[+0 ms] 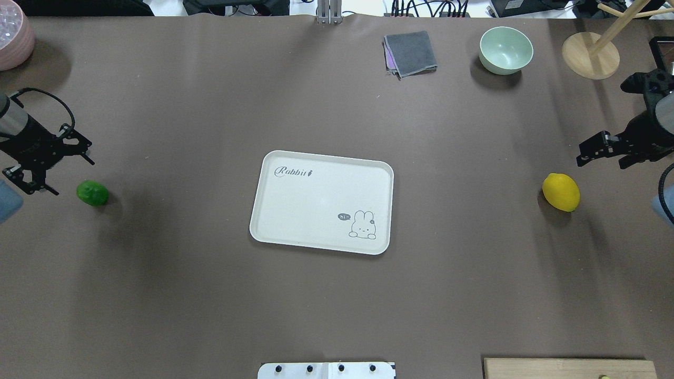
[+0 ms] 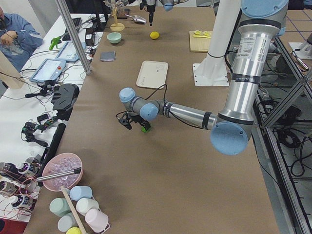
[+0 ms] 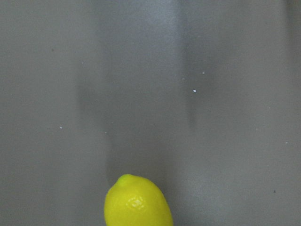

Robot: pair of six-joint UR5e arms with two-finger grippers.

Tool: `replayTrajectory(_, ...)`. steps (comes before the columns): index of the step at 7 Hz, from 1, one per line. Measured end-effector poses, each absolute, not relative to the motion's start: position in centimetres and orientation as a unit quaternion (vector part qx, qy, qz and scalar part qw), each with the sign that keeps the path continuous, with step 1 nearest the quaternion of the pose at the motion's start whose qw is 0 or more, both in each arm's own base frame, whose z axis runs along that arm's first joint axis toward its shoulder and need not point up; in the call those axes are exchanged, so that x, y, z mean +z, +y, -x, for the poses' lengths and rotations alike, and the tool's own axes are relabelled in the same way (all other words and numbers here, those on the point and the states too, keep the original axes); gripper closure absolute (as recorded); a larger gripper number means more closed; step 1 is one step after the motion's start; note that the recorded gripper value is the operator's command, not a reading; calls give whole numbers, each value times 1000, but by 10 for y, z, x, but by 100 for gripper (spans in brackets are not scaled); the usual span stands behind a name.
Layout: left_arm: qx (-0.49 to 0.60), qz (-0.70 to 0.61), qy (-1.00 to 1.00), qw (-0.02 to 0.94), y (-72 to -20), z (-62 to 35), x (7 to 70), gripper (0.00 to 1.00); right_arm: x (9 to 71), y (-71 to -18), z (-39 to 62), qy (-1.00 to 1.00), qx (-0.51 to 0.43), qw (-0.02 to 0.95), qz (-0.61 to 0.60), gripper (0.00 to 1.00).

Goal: Place all lemons on tray

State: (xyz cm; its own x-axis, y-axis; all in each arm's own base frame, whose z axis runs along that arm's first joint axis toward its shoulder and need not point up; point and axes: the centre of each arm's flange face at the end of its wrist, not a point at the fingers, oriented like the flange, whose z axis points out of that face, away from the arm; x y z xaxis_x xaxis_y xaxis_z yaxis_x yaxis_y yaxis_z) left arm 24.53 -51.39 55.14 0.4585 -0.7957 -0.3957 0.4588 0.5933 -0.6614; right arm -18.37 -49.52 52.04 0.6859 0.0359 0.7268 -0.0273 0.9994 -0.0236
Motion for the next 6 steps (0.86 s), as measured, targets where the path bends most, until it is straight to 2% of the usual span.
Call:
replayTrajectory(1,-386,239,360,815,-499,-255,559,3,520,-497,199,-394,7,919,6,0)
replayTrajectory(2,-389,238,362,813,-490,-262,563,9,520,-499,214,-393,-2,919,10,0)
replayTrajectory(3,-389,236,361,814,-485,-267,564,24,523,-499,227,-392,-10,920,15,0)
replayTrajectory(5,-386,232,361,817,-482,-272,567,100,535,-499,248,-386,-23,922,24,0)
replayTrajectory(6,-381,231,362,819,-482,-274,567,100,542,-497,255,-386,-29,922,25,0)
